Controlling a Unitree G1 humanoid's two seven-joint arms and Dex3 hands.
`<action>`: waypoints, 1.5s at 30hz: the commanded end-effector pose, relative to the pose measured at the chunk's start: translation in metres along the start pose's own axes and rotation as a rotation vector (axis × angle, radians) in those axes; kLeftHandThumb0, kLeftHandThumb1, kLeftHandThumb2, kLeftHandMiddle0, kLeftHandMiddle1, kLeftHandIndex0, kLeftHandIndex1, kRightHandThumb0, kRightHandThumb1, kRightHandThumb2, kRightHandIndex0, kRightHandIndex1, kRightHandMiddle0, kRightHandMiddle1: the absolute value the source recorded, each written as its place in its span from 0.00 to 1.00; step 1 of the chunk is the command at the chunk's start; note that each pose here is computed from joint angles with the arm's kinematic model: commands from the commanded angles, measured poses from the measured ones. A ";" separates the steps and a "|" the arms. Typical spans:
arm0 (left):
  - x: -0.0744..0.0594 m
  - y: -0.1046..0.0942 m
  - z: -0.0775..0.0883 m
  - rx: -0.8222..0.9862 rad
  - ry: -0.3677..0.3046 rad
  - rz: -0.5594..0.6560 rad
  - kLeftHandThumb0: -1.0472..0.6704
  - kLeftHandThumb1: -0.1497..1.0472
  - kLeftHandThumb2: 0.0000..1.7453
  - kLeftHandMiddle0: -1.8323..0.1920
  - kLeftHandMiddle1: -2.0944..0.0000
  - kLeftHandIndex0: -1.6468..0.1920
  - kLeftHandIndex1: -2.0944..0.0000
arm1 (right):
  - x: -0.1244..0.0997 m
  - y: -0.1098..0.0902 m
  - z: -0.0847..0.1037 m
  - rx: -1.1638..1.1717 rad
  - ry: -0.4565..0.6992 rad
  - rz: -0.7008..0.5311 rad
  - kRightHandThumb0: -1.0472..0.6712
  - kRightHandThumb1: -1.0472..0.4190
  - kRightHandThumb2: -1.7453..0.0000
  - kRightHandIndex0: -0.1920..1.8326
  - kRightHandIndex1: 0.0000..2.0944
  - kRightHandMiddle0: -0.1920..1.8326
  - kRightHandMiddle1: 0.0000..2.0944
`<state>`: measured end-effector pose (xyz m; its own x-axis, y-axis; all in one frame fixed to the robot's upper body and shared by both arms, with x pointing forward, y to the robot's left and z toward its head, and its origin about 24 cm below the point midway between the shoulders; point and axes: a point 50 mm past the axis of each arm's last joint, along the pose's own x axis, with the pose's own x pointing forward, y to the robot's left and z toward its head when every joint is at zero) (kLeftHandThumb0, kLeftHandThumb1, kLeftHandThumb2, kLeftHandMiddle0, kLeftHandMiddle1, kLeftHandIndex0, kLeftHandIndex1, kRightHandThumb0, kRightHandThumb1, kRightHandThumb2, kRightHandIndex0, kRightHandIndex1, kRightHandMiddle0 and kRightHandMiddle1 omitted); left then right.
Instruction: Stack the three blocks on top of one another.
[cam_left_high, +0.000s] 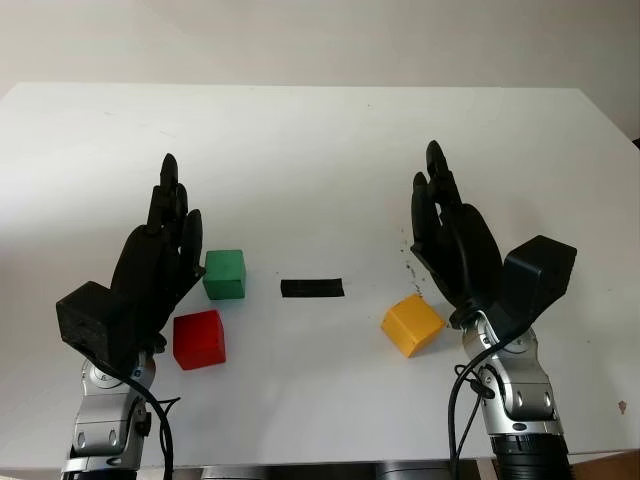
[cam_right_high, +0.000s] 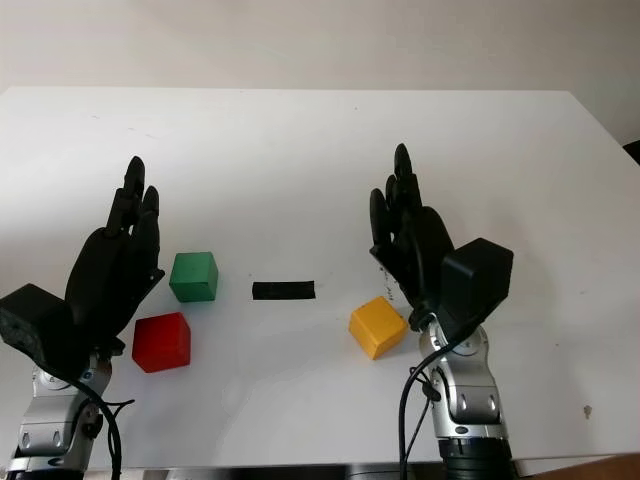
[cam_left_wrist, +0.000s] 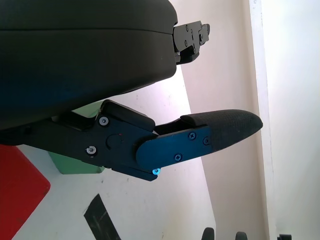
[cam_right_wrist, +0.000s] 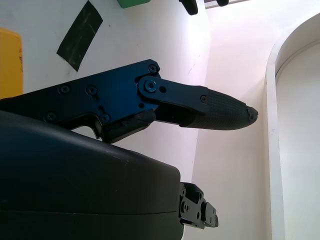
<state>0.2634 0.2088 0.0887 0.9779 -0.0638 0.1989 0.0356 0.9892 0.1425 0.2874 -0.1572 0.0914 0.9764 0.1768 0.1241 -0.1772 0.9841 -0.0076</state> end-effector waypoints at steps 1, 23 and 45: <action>-0.002 -0.002 0.002 0.002 -0.011 -0.003 0.15 1.00 0.38 1.00 1.00 1.00 1.00 | -0.002 -0.002 0.004 -0.014 -0.010 0.000 0.19 0.00 0.64 0.00 0.00 0.00 0.00; -0.012 0.018 0.049 0.417 -0.123 0.051 0.11 1.00 0.27 0.91 0.96 0.91 0.96 | 0.005 -0.002 0.006 -0.012 -0.029 -0.002 0.19 0.00 0.64 0.00 0.00 0.00 0.00; -0.080 0.029 0.135 1.299 0.209 -0.231 0.08 0.96 0.03 0.82 0.97 0.62 0.92 | 0.005 0.002 0.005 -0.006 -0.028 0.004 0.17 0.00 0.64 0.00 0.00 0.00 0.00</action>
<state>0.1614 0.2262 0.2055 0.9933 -0.0737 -0.0893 0.0988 0.1364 0.9857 0.2917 -0.1547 0.0926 0.9755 0.1794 0.1272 -0.1798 0.9837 -0.0078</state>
